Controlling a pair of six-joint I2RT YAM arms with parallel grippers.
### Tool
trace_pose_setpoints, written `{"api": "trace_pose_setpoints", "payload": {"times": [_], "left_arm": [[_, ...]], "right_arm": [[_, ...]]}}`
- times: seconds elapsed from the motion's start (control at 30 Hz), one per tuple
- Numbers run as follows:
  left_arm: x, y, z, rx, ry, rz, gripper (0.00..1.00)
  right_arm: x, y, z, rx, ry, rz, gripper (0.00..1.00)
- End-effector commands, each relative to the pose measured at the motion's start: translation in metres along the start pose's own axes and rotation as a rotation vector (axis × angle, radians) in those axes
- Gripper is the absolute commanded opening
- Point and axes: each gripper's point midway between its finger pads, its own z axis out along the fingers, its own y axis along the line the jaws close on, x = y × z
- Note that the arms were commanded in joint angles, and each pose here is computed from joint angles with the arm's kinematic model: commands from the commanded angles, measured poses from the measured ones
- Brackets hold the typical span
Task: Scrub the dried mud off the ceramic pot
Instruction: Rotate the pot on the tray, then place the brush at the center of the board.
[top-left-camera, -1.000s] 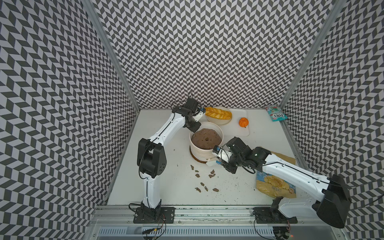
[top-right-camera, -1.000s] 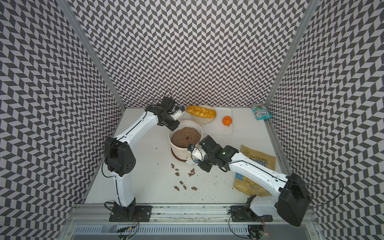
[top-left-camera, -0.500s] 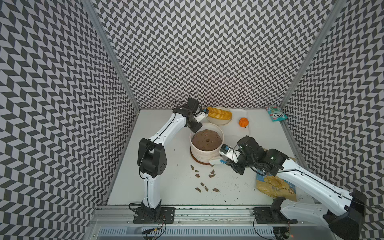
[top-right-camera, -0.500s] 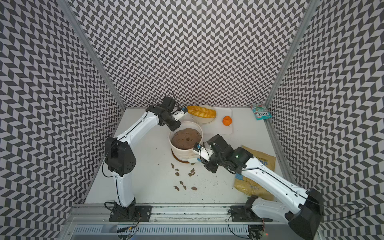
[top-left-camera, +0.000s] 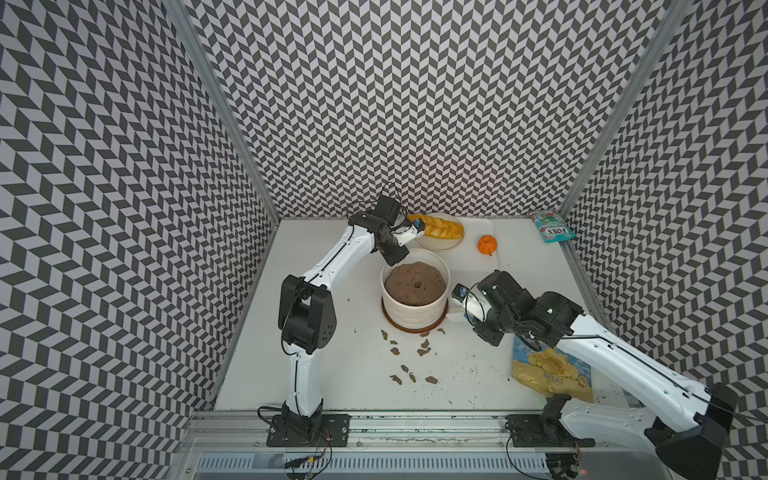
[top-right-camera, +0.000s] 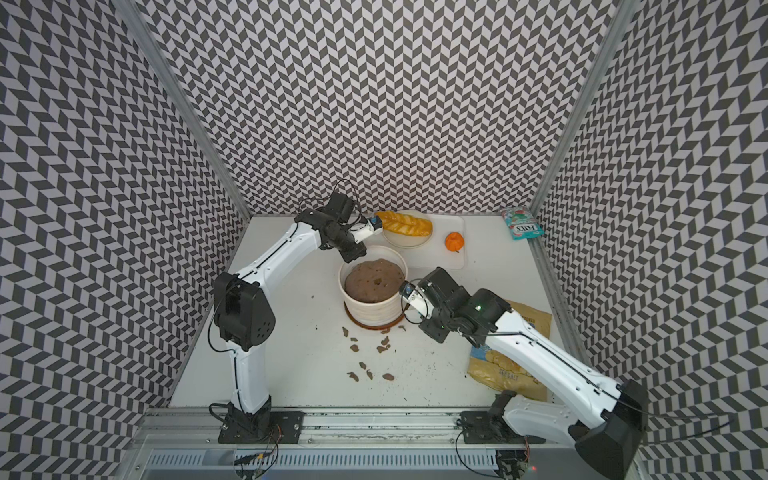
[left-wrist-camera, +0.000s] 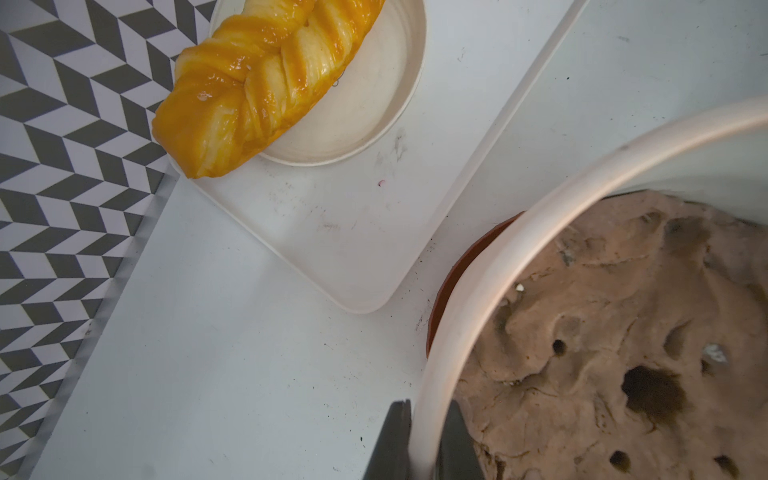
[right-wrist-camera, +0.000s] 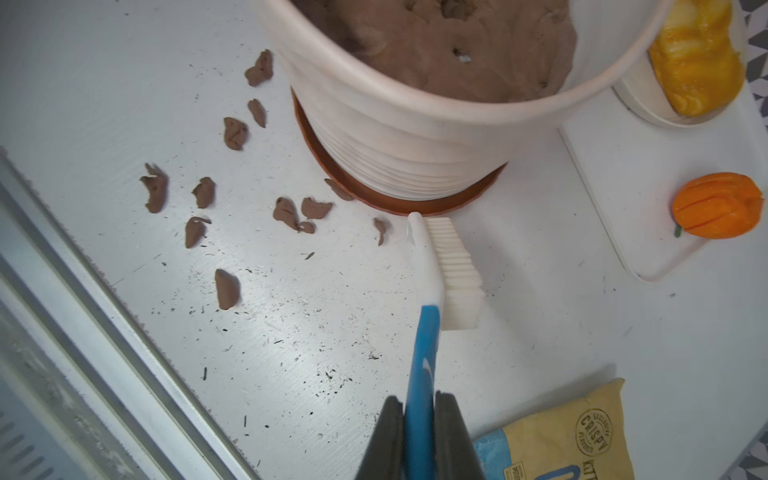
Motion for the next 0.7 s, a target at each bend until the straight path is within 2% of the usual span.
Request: {"api": "trace_pose_setpoints", "payload": {"times": [0.0,0.17,0.3,0.47,0.63,0.67], "left_arm": [[-0.02,0.005,-0.006,0.002,-0.078,0.107,0.08],[-0.021,0.004,-0.005,0.012,-0.081,0.113,0.11],[-0.023,0.006,-0.009,-0.002,-0.086,0.101,0.17],[-0.03,0.013,-0.023,-0.045,-0.105,0.074,0.25],[-0.044,0.019,-0.045,-0.093,-0.167,0.045,0.43],[-0.047,0.02,-0.05,-0.102,-0.181,0.042,0.44]], "right_arm": [[-0.009,-0.033,-0.006,0.132,-0.022,0.076,0.0],[-0.022,-0.043,-0.003,0.134,-0.088,0.157,0.0],[-0.022,-0.062,0.006,0.175,-0.116,0.299,0.0],[-0.018,-0.072,0.023,0.229,-0.221,0.465,0.0],[-0.016,-0.066,0.043,0.18,-0.368,0.619,0.0],[-0.016,-0.066,0.047,0.176,-0.396,0.644,0.0]]}}
